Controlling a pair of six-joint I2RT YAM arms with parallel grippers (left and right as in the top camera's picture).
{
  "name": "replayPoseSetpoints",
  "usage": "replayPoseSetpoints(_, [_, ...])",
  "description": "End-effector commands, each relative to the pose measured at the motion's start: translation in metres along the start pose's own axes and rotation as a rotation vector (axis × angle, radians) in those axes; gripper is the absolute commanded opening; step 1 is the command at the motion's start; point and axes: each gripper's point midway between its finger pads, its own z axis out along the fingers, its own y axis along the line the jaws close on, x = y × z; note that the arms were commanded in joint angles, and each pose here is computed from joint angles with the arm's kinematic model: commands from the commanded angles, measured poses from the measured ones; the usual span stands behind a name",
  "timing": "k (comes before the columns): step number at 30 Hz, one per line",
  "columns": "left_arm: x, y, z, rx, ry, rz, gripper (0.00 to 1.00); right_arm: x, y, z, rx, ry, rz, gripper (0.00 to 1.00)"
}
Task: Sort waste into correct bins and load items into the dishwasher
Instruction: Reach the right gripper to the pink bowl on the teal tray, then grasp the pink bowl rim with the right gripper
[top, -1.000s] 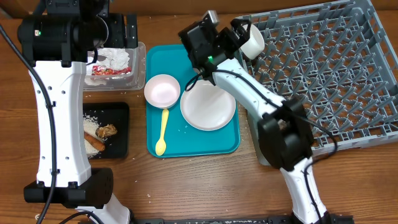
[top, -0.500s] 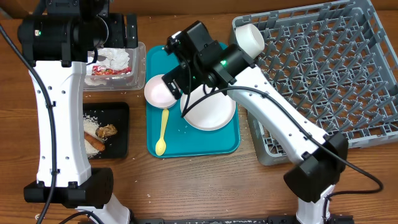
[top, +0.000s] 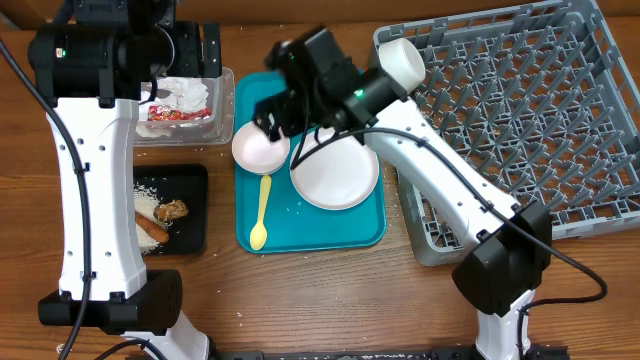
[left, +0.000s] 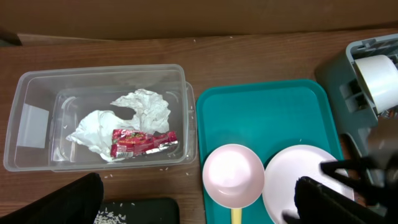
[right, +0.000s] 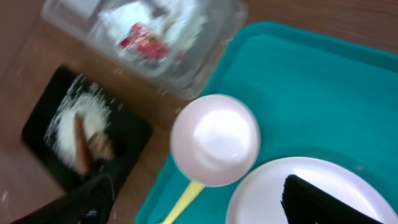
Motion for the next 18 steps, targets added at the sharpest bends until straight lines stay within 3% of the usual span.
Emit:
replayPoseSetpoints(1, [0.0,0.002,0.001,-0.007,-0.001,-0.004,1.0,-0.007,-0.043,0.016,0.125,-0.036,0.237,0.89])
replayPoseSetpoints(18, [0.0,0.002,0.001,-0.007,-0.001,-0.004,1.0,0.007,-0.067,0.073,0.174,-0.01,0.279,0.8])
